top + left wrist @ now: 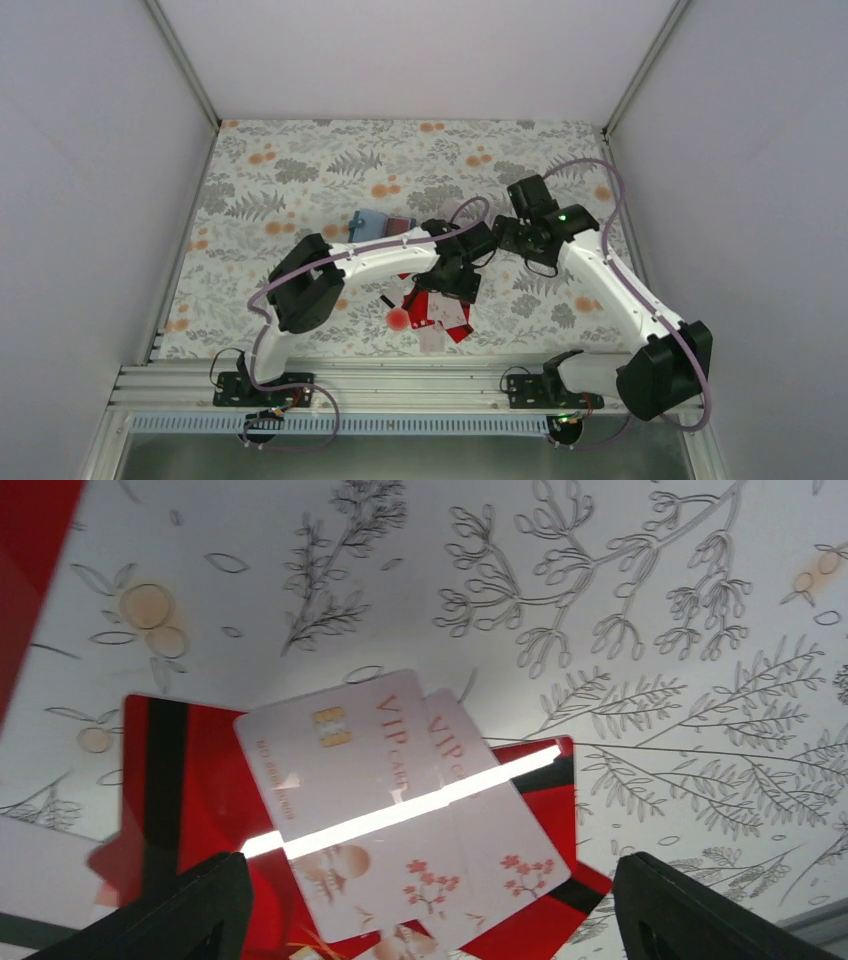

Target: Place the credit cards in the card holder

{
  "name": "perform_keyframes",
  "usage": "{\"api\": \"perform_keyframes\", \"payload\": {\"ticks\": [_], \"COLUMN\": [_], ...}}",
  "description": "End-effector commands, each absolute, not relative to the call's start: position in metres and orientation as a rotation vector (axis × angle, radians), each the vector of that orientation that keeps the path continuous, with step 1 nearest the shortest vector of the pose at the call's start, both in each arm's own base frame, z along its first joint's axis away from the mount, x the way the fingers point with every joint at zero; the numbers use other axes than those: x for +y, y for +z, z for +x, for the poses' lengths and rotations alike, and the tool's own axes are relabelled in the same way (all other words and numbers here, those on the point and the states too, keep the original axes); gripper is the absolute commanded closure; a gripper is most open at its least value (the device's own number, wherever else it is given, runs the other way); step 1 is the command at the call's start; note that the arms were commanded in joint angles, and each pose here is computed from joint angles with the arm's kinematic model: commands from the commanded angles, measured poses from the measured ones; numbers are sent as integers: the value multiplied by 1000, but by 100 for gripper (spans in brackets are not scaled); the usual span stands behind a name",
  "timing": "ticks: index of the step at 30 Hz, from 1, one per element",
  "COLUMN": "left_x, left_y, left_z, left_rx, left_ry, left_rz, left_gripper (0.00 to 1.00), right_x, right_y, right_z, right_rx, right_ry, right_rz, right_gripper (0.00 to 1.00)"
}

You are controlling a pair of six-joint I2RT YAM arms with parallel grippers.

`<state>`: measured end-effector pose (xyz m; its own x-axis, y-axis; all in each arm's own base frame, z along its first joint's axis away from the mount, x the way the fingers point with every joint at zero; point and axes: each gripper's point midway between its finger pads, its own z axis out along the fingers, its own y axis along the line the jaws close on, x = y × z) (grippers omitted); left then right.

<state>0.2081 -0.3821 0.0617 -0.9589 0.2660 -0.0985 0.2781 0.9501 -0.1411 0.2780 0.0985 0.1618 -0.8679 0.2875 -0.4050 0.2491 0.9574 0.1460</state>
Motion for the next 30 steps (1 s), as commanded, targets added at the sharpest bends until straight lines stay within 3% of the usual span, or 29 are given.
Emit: {"api": "perform_keyframes", "payload": {"ticks": [1, 10, 22, 30], "left_x": [-375, -358, -336, -358], "left_y": [42, 27, 10, 30], "left_z": [196, 186, 180, 195], "left_rx": [3126, 3179, 3149, 3076], "left_ry": [-100, 49, 91, 2], "left_rz": [241, 133, 87, 140], "left_gripper": [12, 14, 20, 21], "right_x": [105, 112, 86, 90], "right_y": [178, 181, 206, 194], "right_z": [268, 256, 303, 303], "right_rx": [2651, 2686, 2586, 2627], "right_ry": [266, 333, 184, 237], "right_rz": [356, 273, 431, 437], "right_gripper": [2, 1, 1, 1]}}
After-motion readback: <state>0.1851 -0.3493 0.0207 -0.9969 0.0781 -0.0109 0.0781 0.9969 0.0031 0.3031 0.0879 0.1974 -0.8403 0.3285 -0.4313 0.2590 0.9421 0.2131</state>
